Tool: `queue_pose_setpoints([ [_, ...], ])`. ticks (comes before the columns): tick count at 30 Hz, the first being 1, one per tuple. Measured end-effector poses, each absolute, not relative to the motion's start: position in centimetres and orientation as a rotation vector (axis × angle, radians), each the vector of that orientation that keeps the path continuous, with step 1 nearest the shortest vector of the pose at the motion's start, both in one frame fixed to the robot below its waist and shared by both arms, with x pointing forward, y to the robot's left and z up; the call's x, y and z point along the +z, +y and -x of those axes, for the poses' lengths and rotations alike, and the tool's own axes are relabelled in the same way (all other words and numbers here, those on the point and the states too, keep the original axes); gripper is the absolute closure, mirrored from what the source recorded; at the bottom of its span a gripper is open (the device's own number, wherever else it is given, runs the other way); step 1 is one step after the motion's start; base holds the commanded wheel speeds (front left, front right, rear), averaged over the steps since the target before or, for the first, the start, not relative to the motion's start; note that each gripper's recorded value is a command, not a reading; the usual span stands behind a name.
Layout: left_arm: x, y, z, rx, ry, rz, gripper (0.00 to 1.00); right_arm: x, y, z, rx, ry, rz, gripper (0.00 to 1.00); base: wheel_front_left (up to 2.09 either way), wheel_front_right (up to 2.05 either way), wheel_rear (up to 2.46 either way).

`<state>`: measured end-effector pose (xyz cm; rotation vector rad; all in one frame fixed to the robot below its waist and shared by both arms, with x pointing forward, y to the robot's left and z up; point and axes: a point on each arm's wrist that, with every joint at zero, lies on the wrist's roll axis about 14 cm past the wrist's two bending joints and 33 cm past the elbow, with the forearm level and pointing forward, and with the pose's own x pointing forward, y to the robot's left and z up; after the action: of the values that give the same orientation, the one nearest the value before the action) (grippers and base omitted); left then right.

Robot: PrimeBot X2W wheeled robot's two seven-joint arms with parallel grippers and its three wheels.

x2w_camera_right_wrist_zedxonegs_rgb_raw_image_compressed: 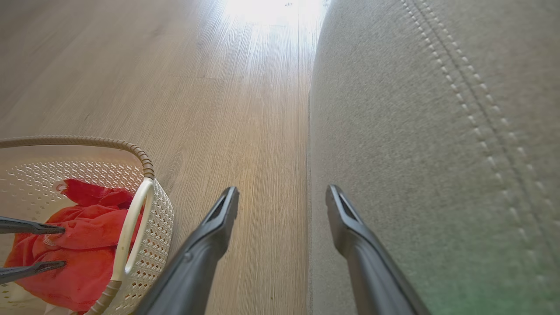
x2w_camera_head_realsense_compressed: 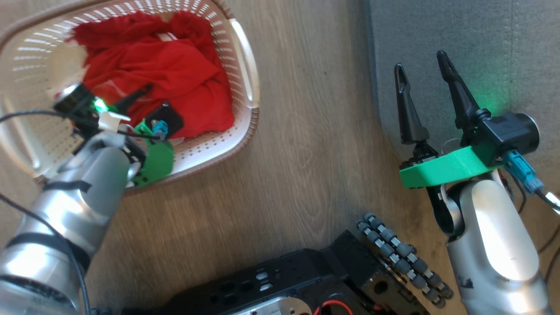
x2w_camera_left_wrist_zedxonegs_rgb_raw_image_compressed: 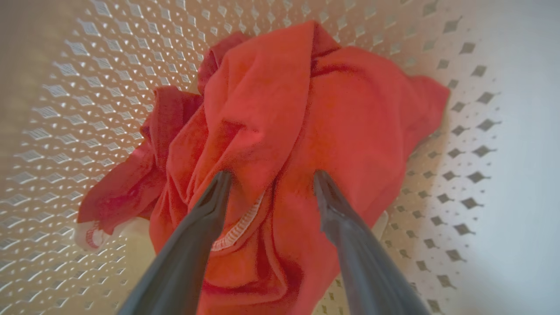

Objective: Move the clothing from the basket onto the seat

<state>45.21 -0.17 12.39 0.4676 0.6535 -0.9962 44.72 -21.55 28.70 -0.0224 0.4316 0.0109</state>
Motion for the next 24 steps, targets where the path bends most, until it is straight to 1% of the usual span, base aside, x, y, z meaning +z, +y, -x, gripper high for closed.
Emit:
queue_pose_setpoints([
  [4,9.9,-0.1,-45.2,-1.060,0.674,-0.567,0.00,28.3,-21.8,-44.7,0.008,0.437,0.023,0.00,0.00,0.00,0.00],
  [12,7.6,0.7,-44.8,-1.076,0.746,-0.656,0.00,28.2,-22.1,-44.6,-0.002,0.440,0.022,0.00,0.00,0.00,0.00],
  [23,6.8,0.7,-44.5,-1.087,0.794,-0.656,0.00,28.1,-22.3,-44.8,-0.010,0.434,0.018,0.00,0.00,0.00,0.00],
  [24,6.8,0.6,-44.5,-1.088,0.797,-0.653,0.26,28.1,-22.2,-44.8,-0.011,0.433,0.017,0.00,0.00,0.00,0.00],
])
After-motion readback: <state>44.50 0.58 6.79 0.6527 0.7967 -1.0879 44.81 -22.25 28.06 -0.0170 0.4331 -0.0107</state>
